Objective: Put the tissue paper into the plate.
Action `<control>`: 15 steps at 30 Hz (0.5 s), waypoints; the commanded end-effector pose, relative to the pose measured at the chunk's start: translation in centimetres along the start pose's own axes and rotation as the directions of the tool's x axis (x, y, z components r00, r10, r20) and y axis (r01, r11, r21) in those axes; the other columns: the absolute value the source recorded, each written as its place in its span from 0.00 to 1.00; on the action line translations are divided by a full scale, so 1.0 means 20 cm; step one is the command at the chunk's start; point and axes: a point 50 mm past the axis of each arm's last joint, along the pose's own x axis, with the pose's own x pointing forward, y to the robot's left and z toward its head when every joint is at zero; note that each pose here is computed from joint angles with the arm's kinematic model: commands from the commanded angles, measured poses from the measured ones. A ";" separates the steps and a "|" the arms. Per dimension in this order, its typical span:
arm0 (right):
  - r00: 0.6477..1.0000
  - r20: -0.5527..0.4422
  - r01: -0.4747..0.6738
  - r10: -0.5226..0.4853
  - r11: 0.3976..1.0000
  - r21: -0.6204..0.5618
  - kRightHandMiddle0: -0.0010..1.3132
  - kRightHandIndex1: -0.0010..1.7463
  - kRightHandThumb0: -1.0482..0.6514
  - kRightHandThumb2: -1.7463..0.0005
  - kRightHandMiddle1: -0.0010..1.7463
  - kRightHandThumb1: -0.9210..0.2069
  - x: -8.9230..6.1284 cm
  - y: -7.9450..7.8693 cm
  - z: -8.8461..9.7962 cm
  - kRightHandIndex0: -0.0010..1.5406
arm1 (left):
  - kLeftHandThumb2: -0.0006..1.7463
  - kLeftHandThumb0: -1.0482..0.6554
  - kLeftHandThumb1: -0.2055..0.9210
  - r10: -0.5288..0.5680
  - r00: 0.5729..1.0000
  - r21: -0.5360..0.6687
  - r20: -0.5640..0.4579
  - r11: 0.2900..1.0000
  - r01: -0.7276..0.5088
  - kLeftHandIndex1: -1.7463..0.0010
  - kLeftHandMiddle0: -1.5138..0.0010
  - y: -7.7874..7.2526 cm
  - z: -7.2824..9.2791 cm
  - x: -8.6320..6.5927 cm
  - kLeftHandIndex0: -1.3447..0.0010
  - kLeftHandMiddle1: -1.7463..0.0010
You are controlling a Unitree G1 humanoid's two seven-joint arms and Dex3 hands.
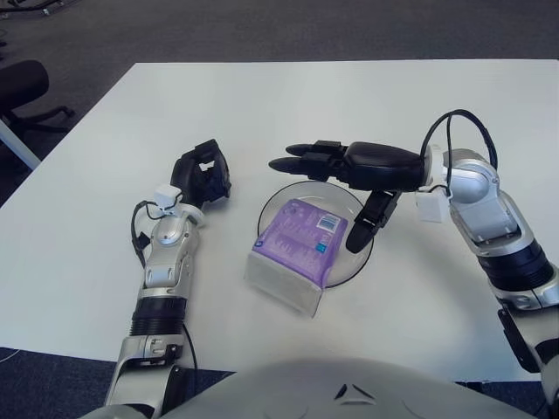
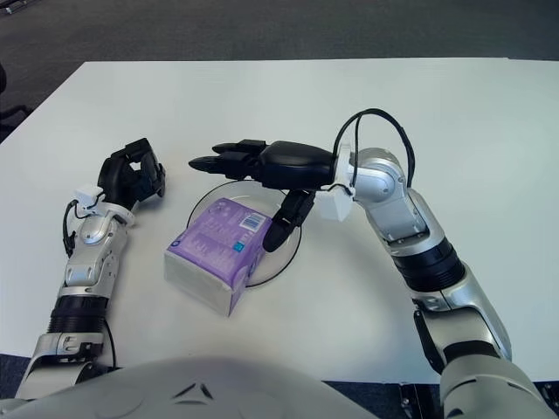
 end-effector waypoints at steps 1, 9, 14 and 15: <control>1.000 0.005 0.022 -0.021 0.999 -0.037 0.00 0.00 0.00 0.86 0.00 0.05 -0.01 -0.03 0.00 0.00 | 0.60 0.38 0.72 0.029 0.984 -0.073 -0.174 0.996 -0.042 0.00 0.11 -0.03 -0.22 -0.17 0.24 0.00; 1.000 0.011 0.009 -0.009 0.998 -0.059 0.00 0.00 0.00 0.86 0.00 0.03 -0.01 -0.03 -0.01 0.00 | 0.61 0.38 0.71 0.030 0.984 -0.075 -0.175 0.996 -0.044 0.00 0.11 -0.03 -0.22 -0.17 0.25 0.00; 1.000 0.018 -0.001 0.003 0.998 -0.063 0.00 0.00 0.01 0.87 0.00 0.04 -0.01 -0.03 -0.01 0.00 | 0.61 0.38 0.71 0.034 0.984 -0.077 -0.178 0.996 -0.048 0.00 0.12 -0.03 -0.22 -0.17 0.25 0.00; 1.000 0.018 -0.002 0.003 0.999 -0.054 0.00 0.00 0.01 0.87 0.00 0.04 -0.01 -0.03 -0.01 0.00 | 0.61 0.38 0.71 0.035 0.983 -0.076 -0.178 0.996 -0.049 0.00 0.12 -0.03 -0.22 -0.17 0.25 0.00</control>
